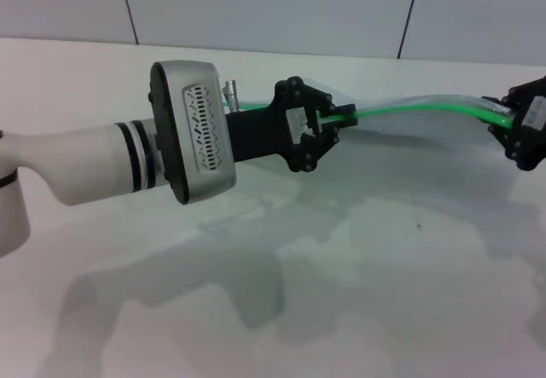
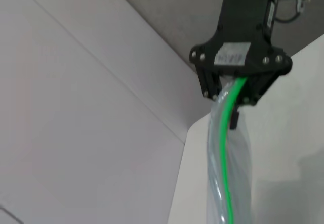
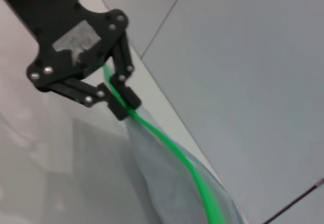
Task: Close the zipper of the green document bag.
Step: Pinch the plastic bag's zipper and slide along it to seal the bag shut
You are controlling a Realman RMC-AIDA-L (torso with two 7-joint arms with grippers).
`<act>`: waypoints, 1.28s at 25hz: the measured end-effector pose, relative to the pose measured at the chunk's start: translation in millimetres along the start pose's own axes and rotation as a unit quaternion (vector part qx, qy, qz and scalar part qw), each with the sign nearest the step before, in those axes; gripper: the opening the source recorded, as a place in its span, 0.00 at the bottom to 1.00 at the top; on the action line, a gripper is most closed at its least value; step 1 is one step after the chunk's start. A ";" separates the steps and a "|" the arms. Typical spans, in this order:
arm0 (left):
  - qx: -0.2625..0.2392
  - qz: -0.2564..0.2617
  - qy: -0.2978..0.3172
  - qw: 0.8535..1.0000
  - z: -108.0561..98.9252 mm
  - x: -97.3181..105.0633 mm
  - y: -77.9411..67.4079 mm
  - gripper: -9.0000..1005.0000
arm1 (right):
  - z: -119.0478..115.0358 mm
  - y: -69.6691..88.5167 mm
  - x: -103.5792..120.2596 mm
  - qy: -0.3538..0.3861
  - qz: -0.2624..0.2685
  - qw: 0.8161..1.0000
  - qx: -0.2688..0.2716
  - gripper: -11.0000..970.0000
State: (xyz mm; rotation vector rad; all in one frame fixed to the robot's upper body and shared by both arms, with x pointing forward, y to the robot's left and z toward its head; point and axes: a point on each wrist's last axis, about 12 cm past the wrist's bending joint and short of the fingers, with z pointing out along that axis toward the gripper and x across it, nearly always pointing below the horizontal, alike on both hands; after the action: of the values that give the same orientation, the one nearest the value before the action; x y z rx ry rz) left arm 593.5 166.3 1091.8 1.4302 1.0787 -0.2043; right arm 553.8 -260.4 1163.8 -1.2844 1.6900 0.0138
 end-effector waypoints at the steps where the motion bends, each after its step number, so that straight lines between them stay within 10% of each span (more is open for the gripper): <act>1: -0.002 -0.002 0.004 1.000 -1.7 1.8 -0.8 0.09 | -0.7 -0.6 1.1 0.000 0.003 1.000 0.003 0.10; 32: -0.085 -0.065 0.046 0.993 -38.8 26.5 -2.1 0.09 | -6.3 -17.8 47.0 -0.057 0.107 0.989 0.081 0.15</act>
State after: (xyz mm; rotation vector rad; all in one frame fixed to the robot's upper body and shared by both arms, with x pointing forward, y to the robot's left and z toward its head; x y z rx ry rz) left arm 588.2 211.6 1080.3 1.2291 1.2364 -0.1370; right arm 564.3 -305.8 1144.0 -0.9610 1.6853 0.0739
